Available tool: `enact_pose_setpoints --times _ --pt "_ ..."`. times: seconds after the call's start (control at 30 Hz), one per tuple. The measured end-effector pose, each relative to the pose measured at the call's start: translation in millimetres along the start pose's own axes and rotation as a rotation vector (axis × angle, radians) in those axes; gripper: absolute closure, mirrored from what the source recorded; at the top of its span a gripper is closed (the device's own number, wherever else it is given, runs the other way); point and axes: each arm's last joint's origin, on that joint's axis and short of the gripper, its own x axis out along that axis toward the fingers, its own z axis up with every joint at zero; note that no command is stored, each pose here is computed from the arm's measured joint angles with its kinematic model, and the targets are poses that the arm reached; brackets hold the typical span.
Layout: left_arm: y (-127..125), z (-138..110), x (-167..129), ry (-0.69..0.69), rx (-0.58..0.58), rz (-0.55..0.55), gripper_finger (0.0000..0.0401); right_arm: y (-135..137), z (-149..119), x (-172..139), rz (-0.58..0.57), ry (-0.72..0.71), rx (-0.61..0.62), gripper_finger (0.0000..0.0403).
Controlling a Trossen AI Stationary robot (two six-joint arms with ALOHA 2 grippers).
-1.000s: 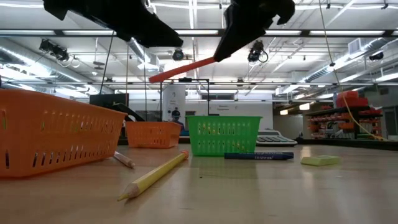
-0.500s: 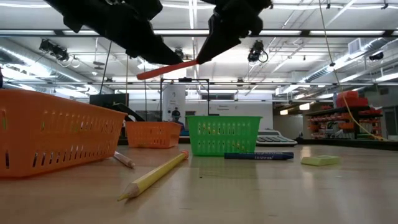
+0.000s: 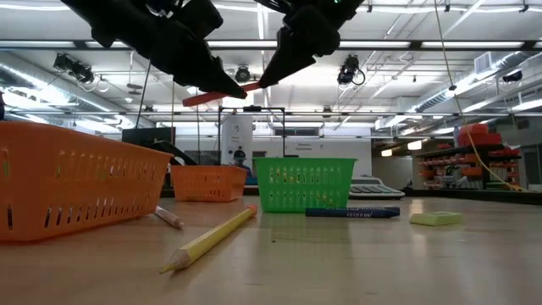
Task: Sort crayons/erasers/pens/pencils in bins
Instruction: Put the orange pen into the left green basket
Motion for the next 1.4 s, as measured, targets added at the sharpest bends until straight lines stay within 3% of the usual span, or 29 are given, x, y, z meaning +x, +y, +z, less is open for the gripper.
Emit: enact_pose_setpoints --times 0.2,0.37,0.47,0.7,0.93,1.4 --pt "0 -1 0 0.01 -0.001 0.005 0.0178 1 0 0 0.005 -0.005 -0.01 0.0358" --pt "0 -2 0 0.024 0.036 0.001 0.0199 1 1 0 0.004 -0.011 0.007 0.0358" --pt "-2 -4 0 0.045 0.089 -0.009 0.0233 1 1 0 0.005 -0.012 0.008 0.0358" --pt "-1 -4 0 0.053 0.113 0.026 0.0358 1 1 0 -0.006 -0.008 0.054 0.0358" --pt "2 -7 0 0.083 0.133 0.035 0.0358 1 1 0 0.008 -0.006 0.086 0.0338" --pt "7 -29 -5 0.303 0.137 0.015 0.0358 3 -5 -1 0.018 0.047 0.164 0.027"
